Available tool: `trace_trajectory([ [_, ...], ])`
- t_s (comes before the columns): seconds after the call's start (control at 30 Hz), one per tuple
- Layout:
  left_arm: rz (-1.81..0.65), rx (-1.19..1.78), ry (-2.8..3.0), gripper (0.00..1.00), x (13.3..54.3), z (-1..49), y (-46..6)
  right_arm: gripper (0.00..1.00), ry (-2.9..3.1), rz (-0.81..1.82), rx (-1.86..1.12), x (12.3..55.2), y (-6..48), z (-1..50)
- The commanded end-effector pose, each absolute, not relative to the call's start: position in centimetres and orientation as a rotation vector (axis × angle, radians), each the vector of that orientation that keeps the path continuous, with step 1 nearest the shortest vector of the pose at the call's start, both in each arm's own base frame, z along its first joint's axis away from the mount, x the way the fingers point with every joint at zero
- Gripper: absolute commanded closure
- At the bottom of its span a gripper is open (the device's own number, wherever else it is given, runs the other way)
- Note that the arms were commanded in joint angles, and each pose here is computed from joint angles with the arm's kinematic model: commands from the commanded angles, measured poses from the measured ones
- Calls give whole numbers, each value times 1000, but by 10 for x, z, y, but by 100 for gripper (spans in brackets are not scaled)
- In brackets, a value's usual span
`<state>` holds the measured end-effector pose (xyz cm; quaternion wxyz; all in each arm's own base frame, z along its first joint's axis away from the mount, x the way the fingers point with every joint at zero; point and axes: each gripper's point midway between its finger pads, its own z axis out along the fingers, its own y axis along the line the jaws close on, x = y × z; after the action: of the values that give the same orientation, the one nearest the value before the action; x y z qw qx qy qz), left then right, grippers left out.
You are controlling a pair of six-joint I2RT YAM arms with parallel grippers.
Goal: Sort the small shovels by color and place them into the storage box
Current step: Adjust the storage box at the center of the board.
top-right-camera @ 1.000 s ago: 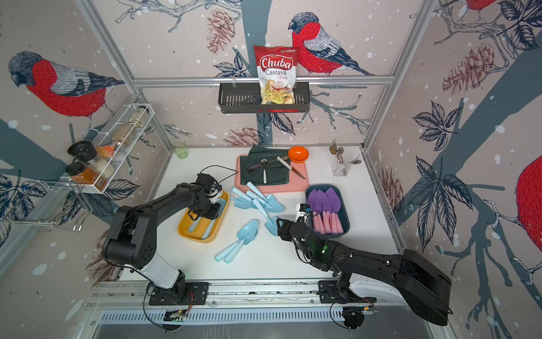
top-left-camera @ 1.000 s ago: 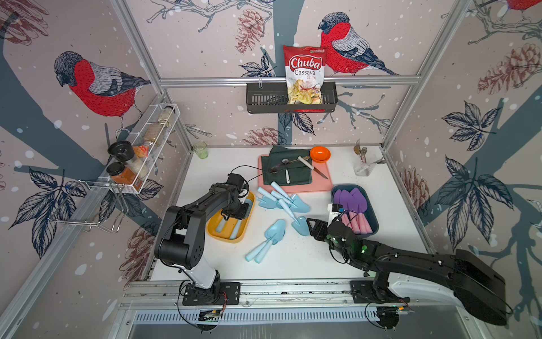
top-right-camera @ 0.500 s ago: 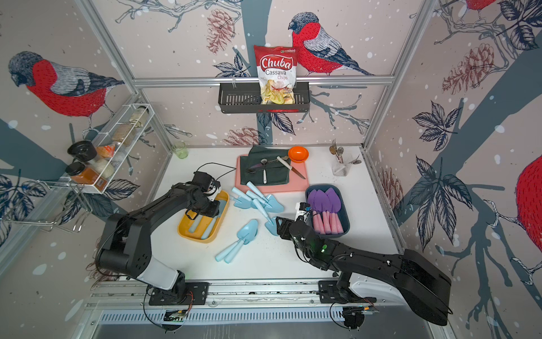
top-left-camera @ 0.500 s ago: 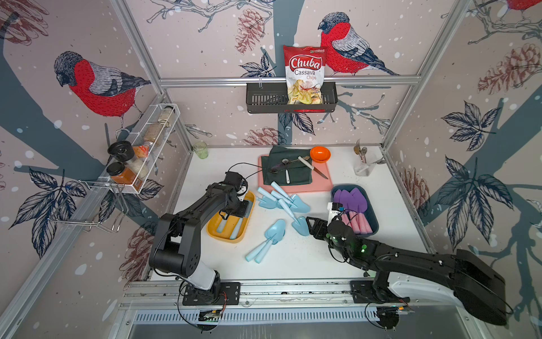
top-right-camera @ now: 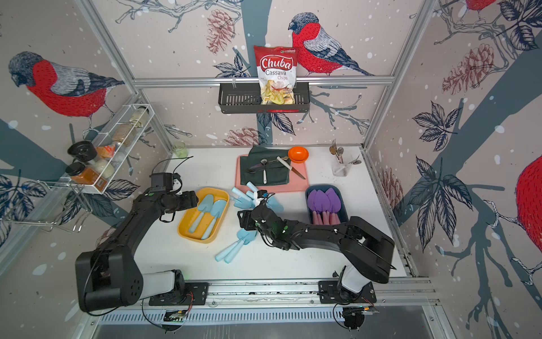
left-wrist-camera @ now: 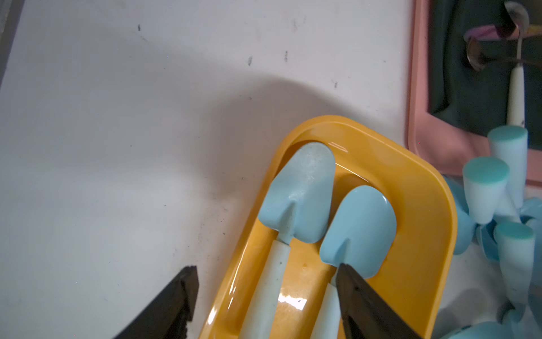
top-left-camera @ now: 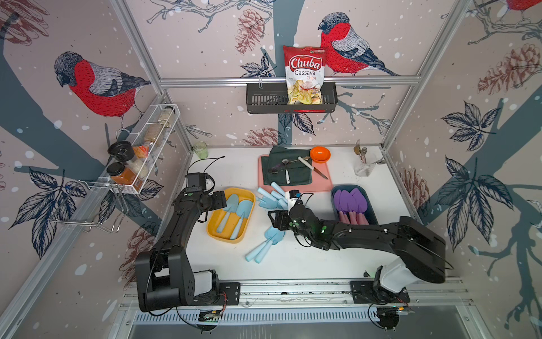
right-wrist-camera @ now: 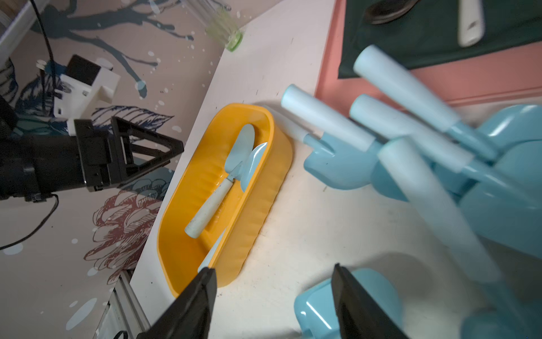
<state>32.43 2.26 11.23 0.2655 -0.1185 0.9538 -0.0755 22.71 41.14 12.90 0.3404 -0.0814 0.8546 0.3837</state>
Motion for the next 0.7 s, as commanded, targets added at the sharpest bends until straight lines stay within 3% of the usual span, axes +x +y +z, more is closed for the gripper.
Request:
trace_trajectory([
  [0.0, -241, -436, 2522, 22, 329, 113, 35, 32, 2230, 1149, -323, 222, 455, 128],
  [0.2, -382, -459, 2557, 24, 321, 94, 19, 32, 2250, 1270, -359, 237, 497, 116],
  [0.67, -522, -455, 2588, 26, 323, 88, 3, 34, 2290, 1326, -345, 285, 519, 90],
])
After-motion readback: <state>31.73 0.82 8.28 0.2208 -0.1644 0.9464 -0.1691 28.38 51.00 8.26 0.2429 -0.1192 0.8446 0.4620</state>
